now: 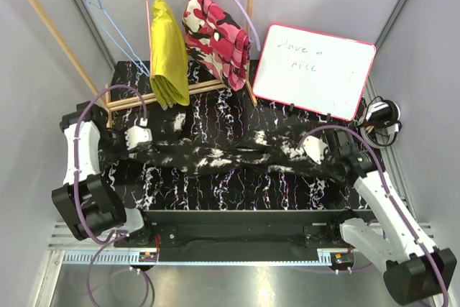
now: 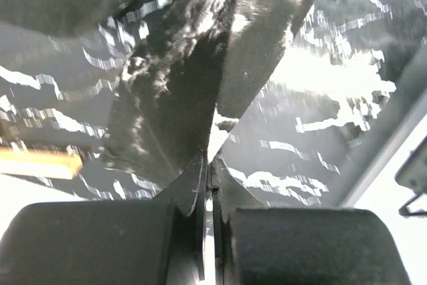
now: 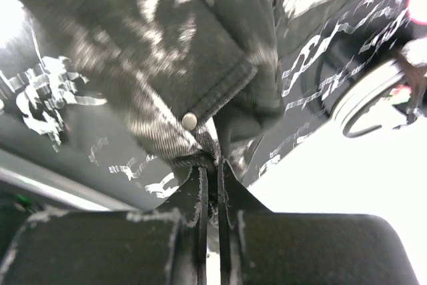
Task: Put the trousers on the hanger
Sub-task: Fold the trousers
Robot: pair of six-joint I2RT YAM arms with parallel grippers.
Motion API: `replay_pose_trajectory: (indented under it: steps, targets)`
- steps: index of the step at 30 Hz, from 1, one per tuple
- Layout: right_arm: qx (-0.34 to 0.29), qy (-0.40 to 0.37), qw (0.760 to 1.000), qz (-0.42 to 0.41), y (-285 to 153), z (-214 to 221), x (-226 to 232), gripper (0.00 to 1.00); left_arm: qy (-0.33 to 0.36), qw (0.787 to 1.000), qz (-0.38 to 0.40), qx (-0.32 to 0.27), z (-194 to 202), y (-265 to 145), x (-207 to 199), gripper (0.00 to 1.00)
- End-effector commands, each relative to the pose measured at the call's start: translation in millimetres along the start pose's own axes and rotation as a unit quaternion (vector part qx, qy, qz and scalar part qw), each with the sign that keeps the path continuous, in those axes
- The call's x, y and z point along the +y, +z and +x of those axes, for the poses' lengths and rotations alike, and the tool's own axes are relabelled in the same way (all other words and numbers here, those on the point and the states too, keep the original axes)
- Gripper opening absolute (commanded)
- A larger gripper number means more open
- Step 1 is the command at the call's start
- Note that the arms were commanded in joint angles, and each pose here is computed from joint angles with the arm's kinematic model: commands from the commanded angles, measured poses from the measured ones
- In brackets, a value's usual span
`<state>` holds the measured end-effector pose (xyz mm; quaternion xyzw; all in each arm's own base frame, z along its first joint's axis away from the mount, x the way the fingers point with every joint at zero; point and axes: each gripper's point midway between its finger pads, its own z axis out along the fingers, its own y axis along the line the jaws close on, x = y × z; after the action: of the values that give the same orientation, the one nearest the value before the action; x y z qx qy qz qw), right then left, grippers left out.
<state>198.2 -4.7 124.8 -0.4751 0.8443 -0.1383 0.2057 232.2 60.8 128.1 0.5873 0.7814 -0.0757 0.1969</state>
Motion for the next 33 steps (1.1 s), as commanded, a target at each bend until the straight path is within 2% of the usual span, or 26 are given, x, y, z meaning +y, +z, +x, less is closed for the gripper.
replay_pose_trajectory:
  steps: [1,8,13,16,21,24,26,28,29,30,31,33]
  targets:
    - [0.064,-0.065,0.996,0.016,-7,46,-1,0.00,-0.023,0.999,0.010,0.044,22,-35,-2,0.00]
    - [0.055,-0.042,0.997,0.028,-15,47,-19,0.00,-0.037,0.998,-0.011,0.058,26,-66,5,0.00]
    - [0.068,-0.046,0.997,0.006,-1,56,-19,0.00,-0.090,0.993,0.032,0.066,35,-60,9,0.00]
    - [0.081,-0.059,0.995,-0.003,5,67,-10,0.00,-0.087,0.992,0.058,0.069,41,-47,1,0.00]
    - [0.085,-0.092,0.991,-0.037,4,86,26,0.00,-0.029,0.988,0.109,0.104,61,-21,-50,0.00]
    - [0.107,-0.110,0.985,-0.074,4,103,49,0.00,-0.019,0.979,0.159,0.128,74,-7,-84,0.00]
    - [0.117,-0.121,0.982,-0.087,3,109,57,0.00,-0.008,0.977,0.164,0.140,81,0,-94,0.00]
    - [0.106,-0.125,0.982,-0.088,-3,105,55,0.08,0.010,0.978,0.155,0.140,81,1,-94,0.08]
    - [0.105,-0.126,0.982,-0.093,-7,105,55,0.17,0.014,0.980,0.149,0.133,76,-3,-93,0.11]
    - [0.098,-0.119,0.983,-0.097,-9,100,55,0.26,0.019,0.982,0.149,0.114,68,-3,-93,0.19]
    - [0.088,-0.114,0.986,-0.087,-17,93,46,0.50,0.017,0.983,0.150,0.102,63,-6,-93,0.27]
    - [0.071,-0.095,0.987,-0.110,-25,84,49,0.72,-0.003,0.987,0.140,0.073,46,-17,-86,0.35]
